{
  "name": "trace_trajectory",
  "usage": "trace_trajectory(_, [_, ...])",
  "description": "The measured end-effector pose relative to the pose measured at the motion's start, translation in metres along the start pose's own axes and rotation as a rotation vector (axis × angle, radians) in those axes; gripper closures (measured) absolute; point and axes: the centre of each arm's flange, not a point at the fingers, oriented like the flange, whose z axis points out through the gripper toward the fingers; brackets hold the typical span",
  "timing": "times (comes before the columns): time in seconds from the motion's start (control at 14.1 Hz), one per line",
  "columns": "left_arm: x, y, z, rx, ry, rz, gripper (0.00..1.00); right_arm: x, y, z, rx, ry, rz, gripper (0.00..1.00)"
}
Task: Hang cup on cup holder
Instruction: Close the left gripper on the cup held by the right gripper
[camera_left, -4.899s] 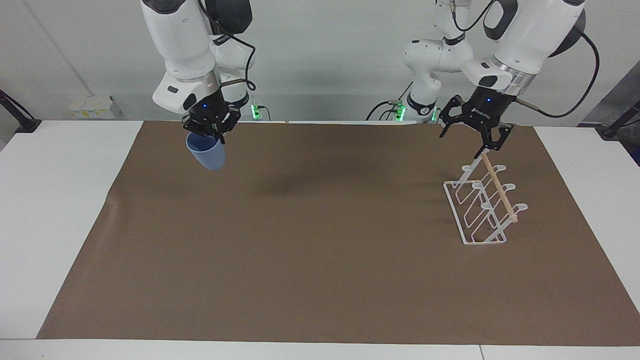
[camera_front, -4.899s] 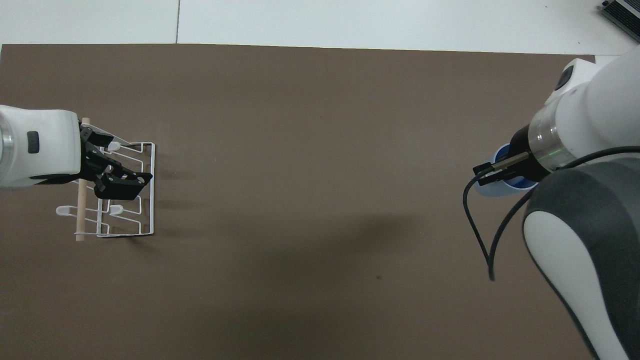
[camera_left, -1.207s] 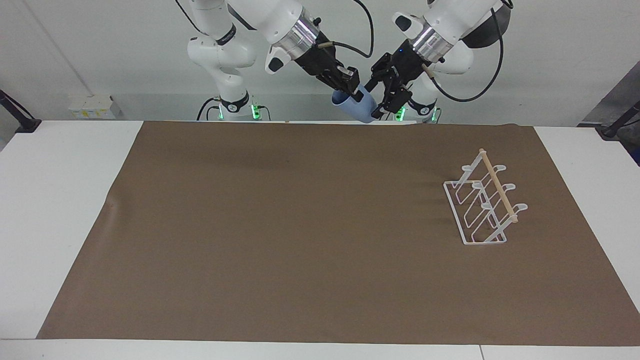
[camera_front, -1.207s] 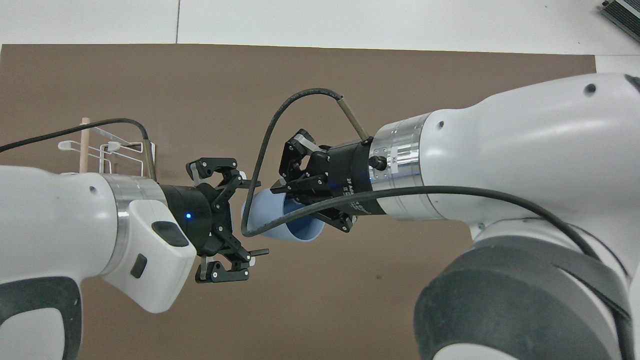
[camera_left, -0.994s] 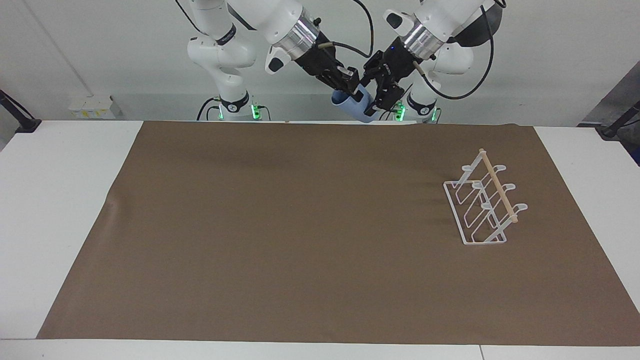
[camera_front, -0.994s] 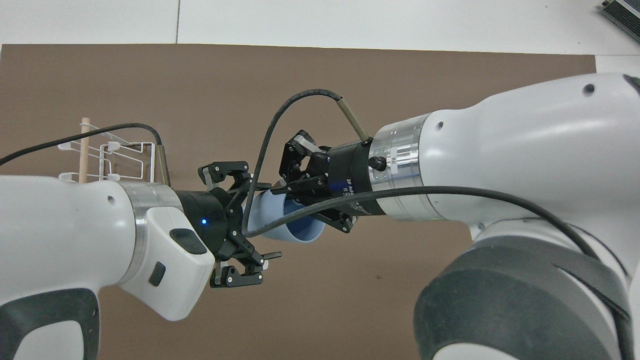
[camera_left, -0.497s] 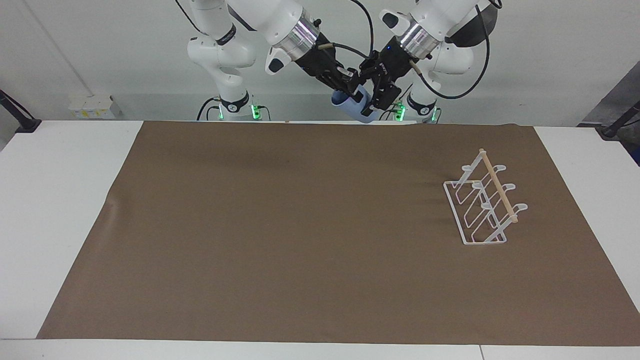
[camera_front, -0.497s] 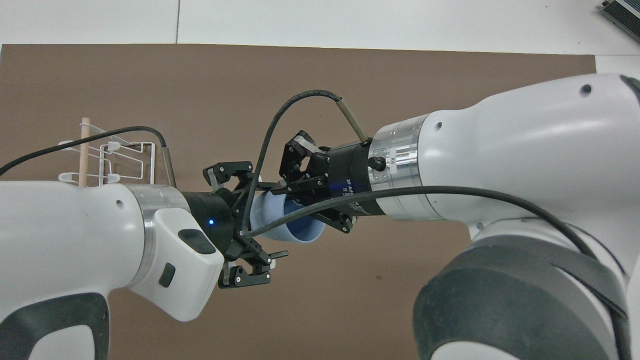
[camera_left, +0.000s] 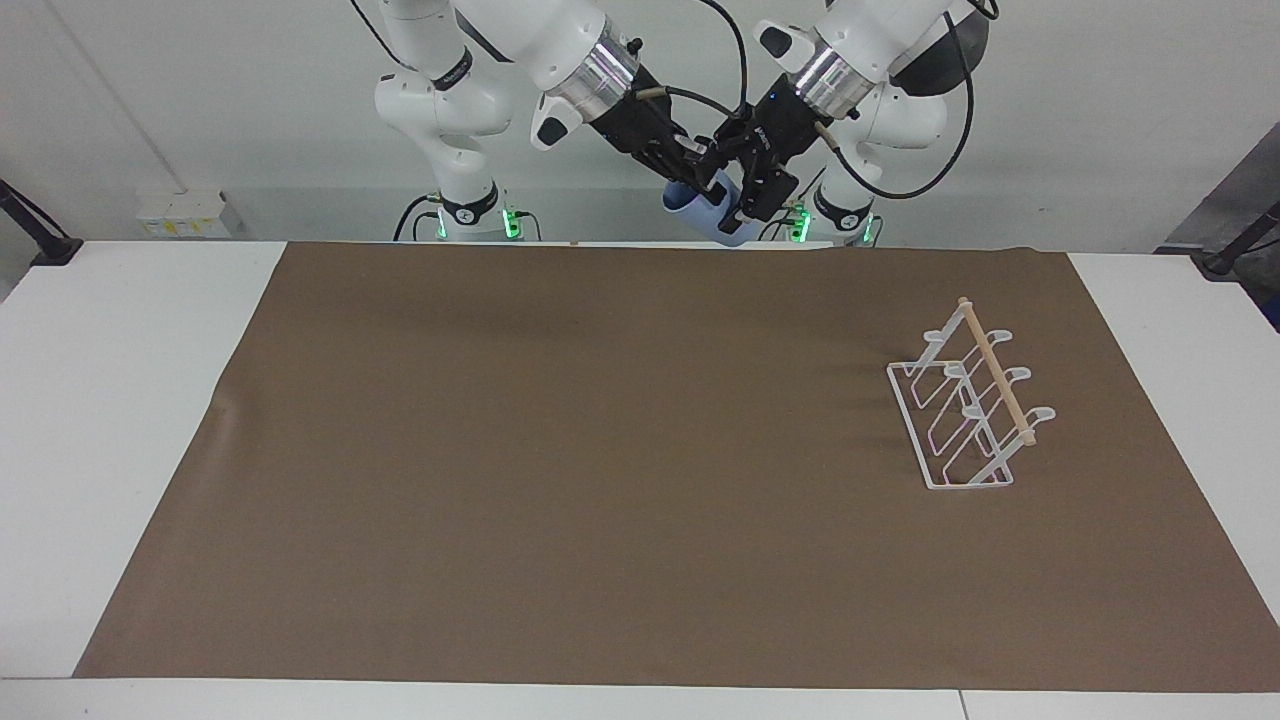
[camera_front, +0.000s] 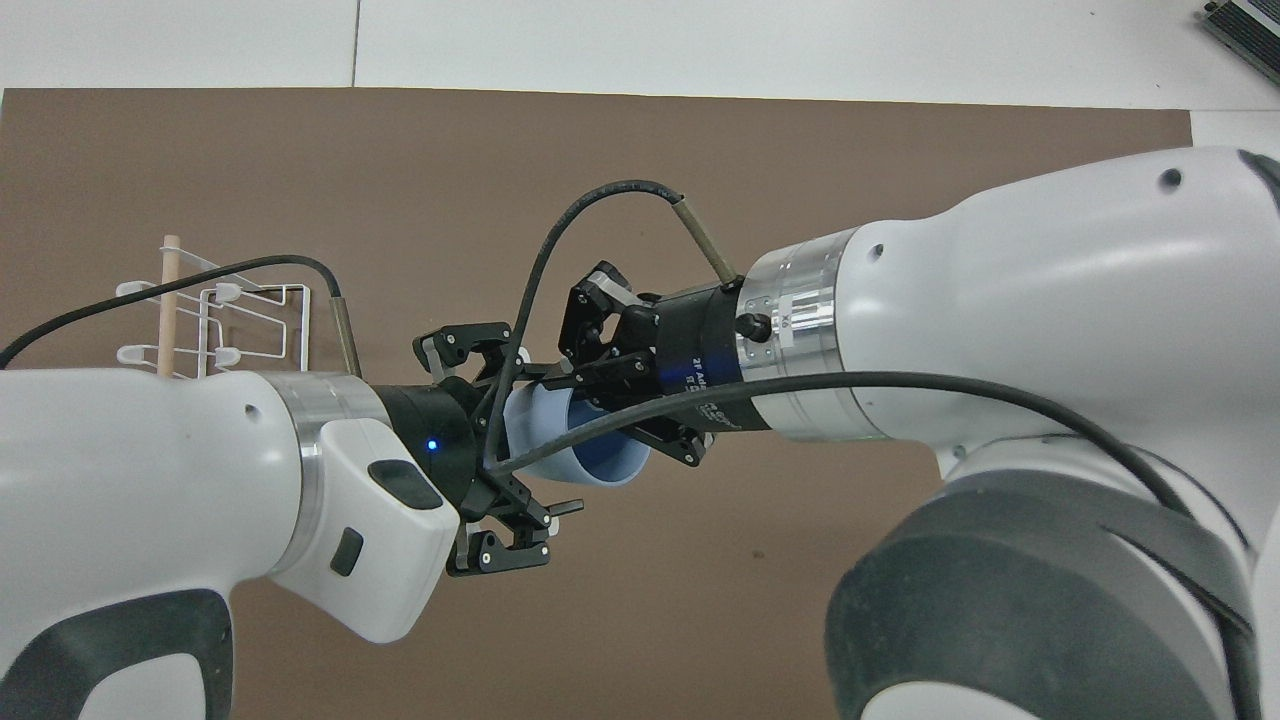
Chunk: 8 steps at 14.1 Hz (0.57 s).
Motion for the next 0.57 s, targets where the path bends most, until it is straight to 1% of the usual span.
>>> trace_trajectory(0.14, [0.0002, -0.0001, 0.0001, 0.002, 0.001, -0.002, 0.00, 0.0000, 0.0001, 0.0001, -0.001, 0.000, 0.000, 0.95])
trace_trajectory(0.28, [-0.0001, -0.0019, -0.0013, 0.012, 0.006, -0.010, 0.19, 0.0000, 0.0010, 0.0010, -0.008, -0.003, 0.005, 0.95])
trace_trajectory(0.57, [0.0008, -0.0012, -0.0003, 0.015, 0.007, -0.014, 0.20, 0.0007, 0.0013, 0.0007, -0.009, -0.002, 0.015, 0.95])
